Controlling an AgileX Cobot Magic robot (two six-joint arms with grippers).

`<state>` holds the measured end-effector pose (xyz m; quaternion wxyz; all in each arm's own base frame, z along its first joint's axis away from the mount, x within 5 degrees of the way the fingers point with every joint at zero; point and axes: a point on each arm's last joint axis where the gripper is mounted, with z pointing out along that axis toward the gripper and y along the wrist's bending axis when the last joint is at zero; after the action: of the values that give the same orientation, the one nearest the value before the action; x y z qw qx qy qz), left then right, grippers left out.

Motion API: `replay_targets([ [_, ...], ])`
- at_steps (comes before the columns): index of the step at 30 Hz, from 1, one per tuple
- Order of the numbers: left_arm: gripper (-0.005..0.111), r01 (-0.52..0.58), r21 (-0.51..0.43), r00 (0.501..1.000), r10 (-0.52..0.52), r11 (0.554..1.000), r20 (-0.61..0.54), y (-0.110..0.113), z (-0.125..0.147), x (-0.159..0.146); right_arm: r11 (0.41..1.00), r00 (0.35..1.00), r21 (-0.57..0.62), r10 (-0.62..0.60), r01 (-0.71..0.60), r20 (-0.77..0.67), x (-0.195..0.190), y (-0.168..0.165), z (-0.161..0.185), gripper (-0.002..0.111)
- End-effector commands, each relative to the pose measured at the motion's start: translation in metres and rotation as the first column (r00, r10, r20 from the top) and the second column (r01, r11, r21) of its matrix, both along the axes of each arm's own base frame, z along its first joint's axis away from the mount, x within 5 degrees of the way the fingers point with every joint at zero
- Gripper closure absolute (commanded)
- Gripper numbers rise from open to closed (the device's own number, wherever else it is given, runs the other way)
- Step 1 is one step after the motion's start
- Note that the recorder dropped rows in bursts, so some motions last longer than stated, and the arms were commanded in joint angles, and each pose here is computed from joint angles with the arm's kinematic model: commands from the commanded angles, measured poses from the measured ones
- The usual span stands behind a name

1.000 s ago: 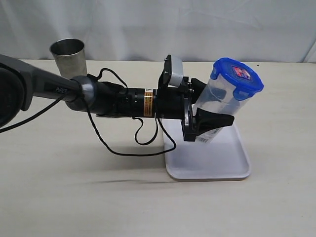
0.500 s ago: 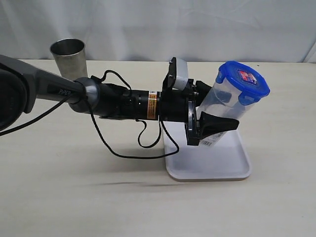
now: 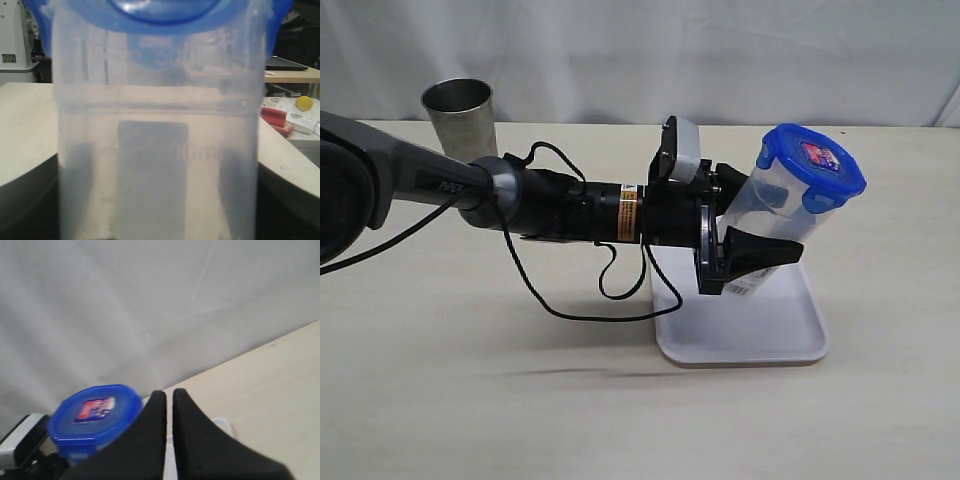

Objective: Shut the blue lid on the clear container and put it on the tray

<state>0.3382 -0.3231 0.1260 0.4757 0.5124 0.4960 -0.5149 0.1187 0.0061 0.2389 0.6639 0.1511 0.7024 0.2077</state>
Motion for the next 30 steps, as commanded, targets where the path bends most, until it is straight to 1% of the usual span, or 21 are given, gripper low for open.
replay_targets([
  [1,0.107,0.016,-0.031,1.0,-0.016,0.999,0.019,-0.002,0.009,-0.001,0.972,0.962,0.024,0.236,-0.235,-0.14,0.048,0.017,0.016,0.104],
  [4,0.107,0.016,-0.031,1.0,-0.016,0.999,0.019,-0.002,0.009,-0.001,0.959,0.941,0.04,0.282,-0.28,-0.188,0.079,0.018,0.021,0.104],
  [6,0.107,0.016,-0.031,1.0,-0.016,0.999,0.019,-0.002,0.009,-0.001,0.953,0.928,0.07,0.302,-0.294,-0.217,0.092,0.019,0.018,0.104],
  [8,0.107,0.016,-0.031,1.0,-0.016,0.999,0.019,-0.002,0.009,-0.001,0.934,0.899,0.11,0.358,-0.341,-0.251,0.103,0.023,0.01,0.104],
  [10,0.107,0.016,-0.031,1.0,-0.016,0.999,0.019,-0.002,0.009,-0.001,0.909,0.875,0.146,0.415,-0.39,-0.247,0.106,0.027,0.005,0.104],
  [13,0.107,0.015,-0.032,1.0,-0.014,0.999,0.018,-0.002,0.009,-0.001,0.885,0.857,0.168,0.464,-0.435,-0.224,0.106,0.031,0.004,0.104],
  [18,0.107,0.012,-0.034,1.0,-0.012,0.999,0.017,-0.002,0.01,-0.001,0.824,0.809,0.169,0.565,-0.542,-0.163,0.101,0.04,0.01,0.104],
  [19,0.107,0.012,-0.034,1.0,-0.012,0.999,0.017,-0.002,0.01,-0.001,0.83,0.814,0.151,0.557,-0.537,-0.167,0.101,0.039,0.01,0.104],
  [20,0.107,0.012,-0.034,1.0,-0.012,0.999,0.017,-0.002,0.01,-0.001,0.894,0.866,0.092,0.449,-0.44,-0.222,0.103,0.029,0.009,0.104],
  [21,0.107,0.015,-0.032,1.0,-0.014,0.999,0.018,-0.002,0.009,-0.001,0.934,0.896,0.038,0.351,-0.354,-0.272,0.105,0.021,0.009,0.104],
  [22,0.107,0.014,-0.032,1.0,-0.014,0.999,0.016,-0.002,0.009,-0.001,0.974,0.921,-0.057,0.187,-0.219,-0.343,0.104,0.006,0.007,0.104],
  [24,0.107,0.014,-0.032,1.0,-0.014,0.999,0.016,-0.002,0.009,-0.001,0.979,0.928,-0.12,0.114,-0.166,-0.355,0.101,0.0,0.009,0.104],
  [27,0.107,0.014,-0.032,1.0,-0.014,0.999,0.016,-0.002,0.009,-0.001,0.977,0.925,-0.09,0.153,-0.195,-0.347,0.103,0.004,0.008,0.104],
  [29,0.107,0.014,-0.032,1.0,-0.014,0.999,0.016,-0.002,0.009,-0.001,0.945,0.895,0.011,0.312,-0.326,-0.319,0.107,0.018,0.004,0.104],
  [30,0.107,0.014,-0.032,1.0,-0.014,0.999,0.016,-0.002,0.009,-0.001,0.93,0.882,0.042,0.36,-0.365,-0.303,0.108,0.022,0.003,0.104],
])
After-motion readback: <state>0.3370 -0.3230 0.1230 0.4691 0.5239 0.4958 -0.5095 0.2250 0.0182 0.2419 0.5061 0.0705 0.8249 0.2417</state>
